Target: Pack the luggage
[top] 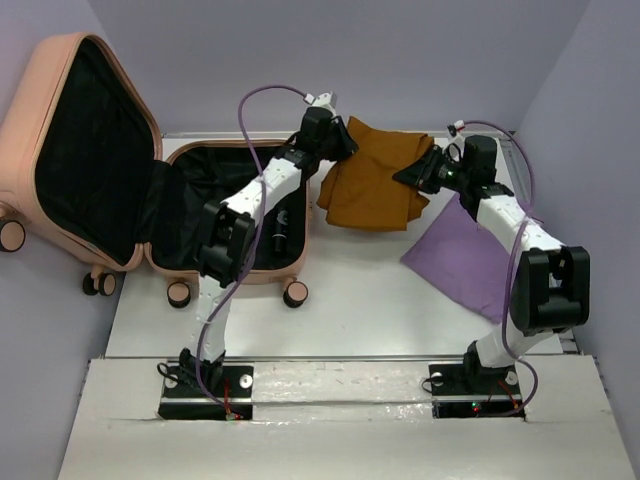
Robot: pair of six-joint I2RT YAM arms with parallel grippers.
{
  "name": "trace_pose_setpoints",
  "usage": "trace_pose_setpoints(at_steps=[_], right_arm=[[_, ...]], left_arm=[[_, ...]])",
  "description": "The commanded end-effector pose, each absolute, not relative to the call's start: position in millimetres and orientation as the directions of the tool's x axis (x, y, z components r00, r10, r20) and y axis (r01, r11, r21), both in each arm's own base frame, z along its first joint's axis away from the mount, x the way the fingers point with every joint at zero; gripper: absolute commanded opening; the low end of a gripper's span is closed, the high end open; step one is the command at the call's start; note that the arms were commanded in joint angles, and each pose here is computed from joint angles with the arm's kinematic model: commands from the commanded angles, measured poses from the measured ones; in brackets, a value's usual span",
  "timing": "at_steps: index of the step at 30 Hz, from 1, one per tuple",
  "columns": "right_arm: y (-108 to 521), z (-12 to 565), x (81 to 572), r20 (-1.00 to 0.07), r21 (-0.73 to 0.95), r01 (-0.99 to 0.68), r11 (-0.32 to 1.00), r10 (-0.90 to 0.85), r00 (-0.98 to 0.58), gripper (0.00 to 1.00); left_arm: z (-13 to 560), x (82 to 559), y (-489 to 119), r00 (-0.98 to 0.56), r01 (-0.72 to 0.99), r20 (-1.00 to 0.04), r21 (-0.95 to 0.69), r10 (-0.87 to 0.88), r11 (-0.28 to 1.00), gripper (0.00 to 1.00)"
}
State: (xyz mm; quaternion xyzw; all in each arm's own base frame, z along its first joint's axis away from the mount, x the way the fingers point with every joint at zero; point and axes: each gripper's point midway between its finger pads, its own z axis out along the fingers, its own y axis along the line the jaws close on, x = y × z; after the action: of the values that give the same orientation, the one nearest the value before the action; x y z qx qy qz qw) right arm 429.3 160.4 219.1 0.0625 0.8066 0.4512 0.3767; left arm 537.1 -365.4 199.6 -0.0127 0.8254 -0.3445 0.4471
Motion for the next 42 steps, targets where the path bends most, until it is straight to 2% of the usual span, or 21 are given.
trace_pose_setpoints(at_steps=[1, 9, 14, 15, 16, 17, 18, 19, 22, 27, 30, 31, 33, 34, 35, 36, 37, 38, 39, 40, 42], right_arm=[[214, 328, 424, -0.684, 0.725, -0.496, 0.479, 0.413, -0.601, 0.07], [321, 405, 419, -0.717, 0.696, -0.632, 0.340, 0.378, -0.586, 0.07], [405, 374, 419, -0.675, 0.738, -0.616, 0.276, 0.312, -0.668, 0.08], [427, 371, 409, -0.674, 0.738, -0.625, 0.253, 0.289, -0.679, 0.20], [439, 350, 409, -0.655, 0.755, -0.603, 0.257, 0.265, -0.708, 0.34], [450, 346, 407, -0.636, 0.771, -0.591, 0.237, 0.249, -0.730, 0.47], [464, 313, 409, -0.594, 0.801, -0.552, 0.232, 0.199, -0.780, 0.71], [466, 298, 410, -0.571, 0.816, -0.527, 0.240, 0.185, -0.800, 0.81], [462, 265, 416, -0.569, 0.804, -0.499, 0.324, 0.173, -0.804, 1.00], [414, 234, 424, -0.597, 0.732, -0.453, 0.509, 0.159, -0.787, 1.00], [370, 254, 429, -0.640, 0.697, -0.440, 0.566, 0.217, -0.737, 1.00], [353, 235, 424, -0.618, 0.696, -0.396, 0.599, 0.220, -0.754, 0.97], [305, 257, 430, -0.665, 0.668, -0.364, 0.650, 0.300, -0.685, 0.92], [283, 257, 430, -0.670, 0.660, -0.331, 0.674, 0.329, -0.666, 0.85], [258, 230, 423, -0.647, 0.654, -0.265, 0.708, 0.343, -0.681, 0.80], [210, 252, 428, -0.675, 0.649, -0.210, 0.731, 0.426, -0.603, 0.67], [202, 249, 416, -0.676, 0.645, -0.192, 0.740, 0.435, -0.595, 0.62], [148, 219, 415, -0.657, 0.627, -0.053, 0.778, 0.490, -0.573, 0.56], [108, 231, 408, -0.686, 0.609, 0.028, 0.793, 0.544, -0.483, 0.47], [48, 224, 406, -0.686, 0.599, 0.162, 0.785, 0.606, -0.403, 0.47], [-13, 186, 377, -0.671, 0.551, 0.357, 0.755, 0.655, -0.348, 0.58]], left_arm=[[304, 518, -338, -0.495, 0.377, -0.778, -0.593, -0.387, 0.711, 0.06], [380, 504, -222, -0.368, 0.281, -0.824, -0.540, -0.430, 0.794, 0.06], [369, 496, -101, -0.298, 0.042, -0.850, -0.467, -0.435, 0.883, 0.06], [360, 494, -83, -0.300, -0.003, -0.847, -0.459, -0.439, 0.888, 0.13], [348, 493, -68, -0.308, -0.041, -0.840, -0.456, -0.446, 0.889, 0.27], [339, 490, -55, -0.317, -0.072, -0.833, -0.455, -0.453, 0.887, 0.68], [311, 487, -29, -0.347, -0.152, -0.809, -0.450, -0.474, 0.880, 0.87], [305, 482, -13, -0.338, -0.183, -0.805, -0.452, -0.487, 0.873, 0.99], [288, 472, 19, -0.318, -0.245, -0.788, -0.469, -0.527, 0.848, 0.99], [331, 462, 16, -0.244, -0.184, -0.799, -0.519, -0.550, 0.835, 0.99], [345, 456, -7, -0.242, -0.122, -0.808, -0.525, -0.538, 0.843, 0.99], [347, 453, -15, -0.244, -0.108, -0.813, -0.519, -0.529, 0.848, 0.99], [353, 446, -58, -0.265, -0.024, -0.826, -0.511, -0.498, 0.859, 0.99], [354, 443, -74, -0.272, 0.003, -0.832, -0.503, -0.484, 0.864, 0.99], [356, 439, -92, -0.280, 0.034, -0.840, -0.492, -0.464, 0.870, 0.99], [358, 429, -135, -0.307, 0.120, -0.847, -0.486, -0.434, 0.865, 0.99], [359, 423, -155, -0.323, 0.160, -0.849, -0.484, -0.418, 0.860, 0.99], [358, 416, -175, -0.336, 0.196, -0.852, -0.481, -0.402, 0.854, 0.99], [354, 399, -214, -0.371, 0.272, -0.852, -0.481, -0.371, 0.833, 0.99], [351, 389, -231, -0.382, 0.304, -0.852, -0.482, -0.359, 0.822, 0.99], [338, 370, -261, -0.396, 0.345, -0.856, -0.475, -0.333, 0.810, 0.99]])
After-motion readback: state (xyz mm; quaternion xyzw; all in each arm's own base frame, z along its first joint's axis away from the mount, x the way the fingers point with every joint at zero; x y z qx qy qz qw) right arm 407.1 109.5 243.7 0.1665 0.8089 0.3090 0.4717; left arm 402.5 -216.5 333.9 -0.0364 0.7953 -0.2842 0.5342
